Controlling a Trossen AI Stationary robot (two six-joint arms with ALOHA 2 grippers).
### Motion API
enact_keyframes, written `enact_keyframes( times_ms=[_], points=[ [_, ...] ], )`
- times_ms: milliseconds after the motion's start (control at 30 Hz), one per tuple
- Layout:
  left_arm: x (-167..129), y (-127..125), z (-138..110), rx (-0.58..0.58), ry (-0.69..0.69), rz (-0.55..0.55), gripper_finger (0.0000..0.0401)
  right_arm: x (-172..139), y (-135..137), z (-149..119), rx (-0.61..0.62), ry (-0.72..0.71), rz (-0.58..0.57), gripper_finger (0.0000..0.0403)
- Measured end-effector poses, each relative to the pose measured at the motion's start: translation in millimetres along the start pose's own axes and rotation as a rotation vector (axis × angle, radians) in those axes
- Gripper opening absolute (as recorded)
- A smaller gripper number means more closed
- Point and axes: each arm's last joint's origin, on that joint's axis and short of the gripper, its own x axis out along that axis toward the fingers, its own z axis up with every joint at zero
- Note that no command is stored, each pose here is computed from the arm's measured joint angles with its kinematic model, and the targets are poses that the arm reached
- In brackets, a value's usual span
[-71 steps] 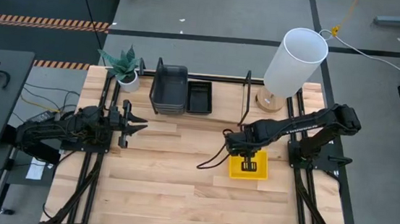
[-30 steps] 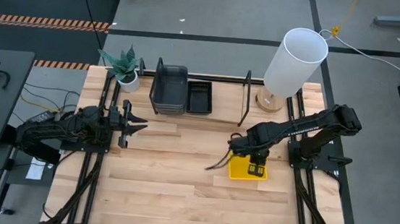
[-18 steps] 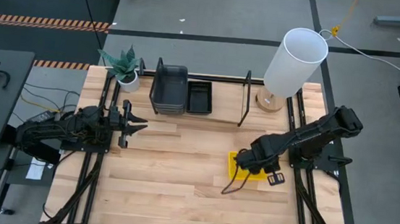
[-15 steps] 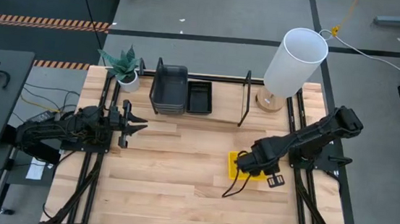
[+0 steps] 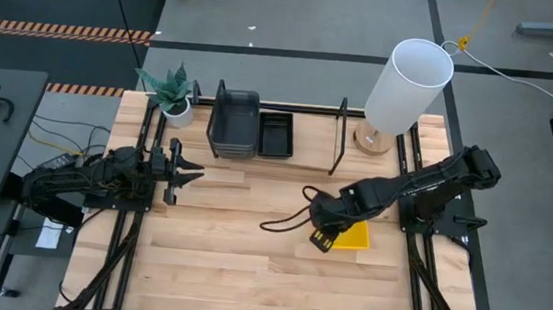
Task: Stack baskets on shelf by color
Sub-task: Put the stacked yellow baskets on the shelf
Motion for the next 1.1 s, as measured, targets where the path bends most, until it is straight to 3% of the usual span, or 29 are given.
enact_keyframes(
  times_ms=[367,600,733,900,1100],
  points=[
    [0,0,0,0.0,0.0,0.0,0.0089,4,-2,7,0.138,-0.097,-0.029,0.0167],
    [0,0,0,0.0,0.0,0.0,0.0081,36,3,12,0.154,-0.059,-0.096,0.0203],
    [0,0,0,0.0,0.005,0.0,0.0082,59,1,15,0.167,0.0,-0.146,0.0205],
    [0,0,0,0.0,0.003,0.0,0.0089,74,-2,20,0.156,0.108,-0.129,0.0198],
    [0,0,0,0.0,0.002,0.0,0.0084,75,-8,20,0.098,0.188,-0.133,0.0158]
  ],
)
